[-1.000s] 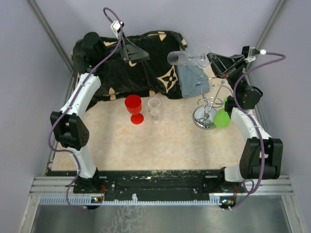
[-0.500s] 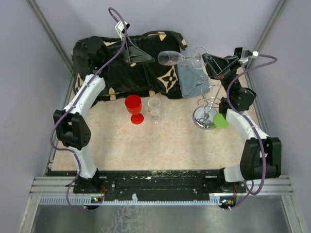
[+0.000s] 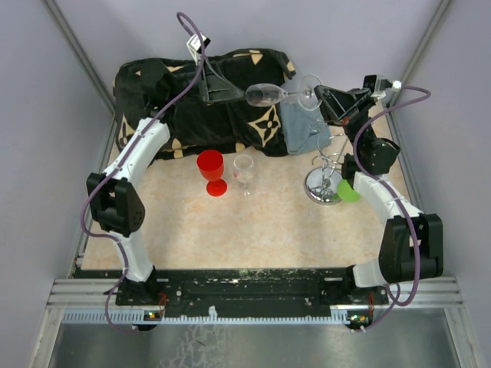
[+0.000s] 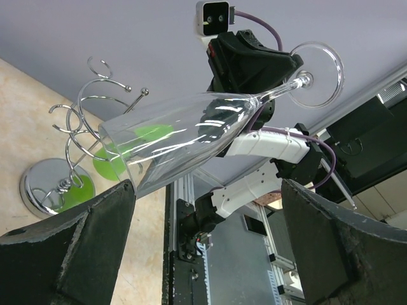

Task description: Take the wine glass off the wine glass rack

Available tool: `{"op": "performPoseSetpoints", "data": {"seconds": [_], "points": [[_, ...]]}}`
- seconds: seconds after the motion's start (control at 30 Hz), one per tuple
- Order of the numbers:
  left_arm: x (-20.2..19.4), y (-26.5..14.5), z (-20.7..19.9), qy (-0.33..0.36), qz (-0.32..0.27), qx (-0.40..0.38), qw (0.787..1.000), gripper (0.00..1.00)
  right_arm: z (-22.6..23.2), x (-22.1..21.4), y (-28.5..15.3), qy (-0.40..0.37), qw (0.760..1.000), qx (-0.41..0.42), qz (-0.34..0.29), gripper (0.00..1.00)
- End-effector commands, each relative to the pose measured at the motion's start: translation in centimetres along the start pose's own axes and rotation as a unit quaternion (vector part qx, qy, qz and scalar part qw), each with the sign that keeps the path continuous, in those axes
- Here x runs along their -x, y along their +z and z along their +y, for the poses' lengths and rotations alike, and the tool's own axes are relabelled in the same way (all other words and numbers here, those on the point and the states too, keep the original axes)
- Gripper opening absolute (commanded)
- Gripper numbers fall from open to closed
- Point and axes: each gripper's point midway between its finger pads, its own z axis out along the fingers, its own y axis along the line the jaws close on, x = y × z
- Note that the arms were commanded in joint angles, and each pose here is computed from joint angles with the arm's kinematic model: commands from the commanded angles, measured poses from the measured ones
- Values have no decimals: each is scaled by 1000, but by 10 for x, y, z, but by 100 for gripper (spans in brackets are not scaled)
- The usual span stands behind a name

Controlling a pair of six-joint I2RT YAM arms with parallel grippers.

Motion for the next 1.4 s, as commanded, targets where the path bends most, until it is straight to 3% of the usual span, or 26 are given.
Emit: {"op": "performPoseSetpoints", "data": {"seconds": [0.0,0.4,0.63,1.03,1.37], "points": [[-5,9,-15,25,15,-23,999,100,67,-27,2,-60,989,132,42,0],[-12,8,-22,24,18,-23,999,100,83,-41,5,-53,986,152,52,0],[-1,7,-54,50,9,-32,998,99,77,-41,-1,-53,988,142,44,0],[0,-2,-115,81,-4,-45,996,90,83,-42,11,-55,984,156,67,0],[-5,-9,-143,95,-9,-50,994,80,65,-35,23,-46,984,150,82,0]]}}
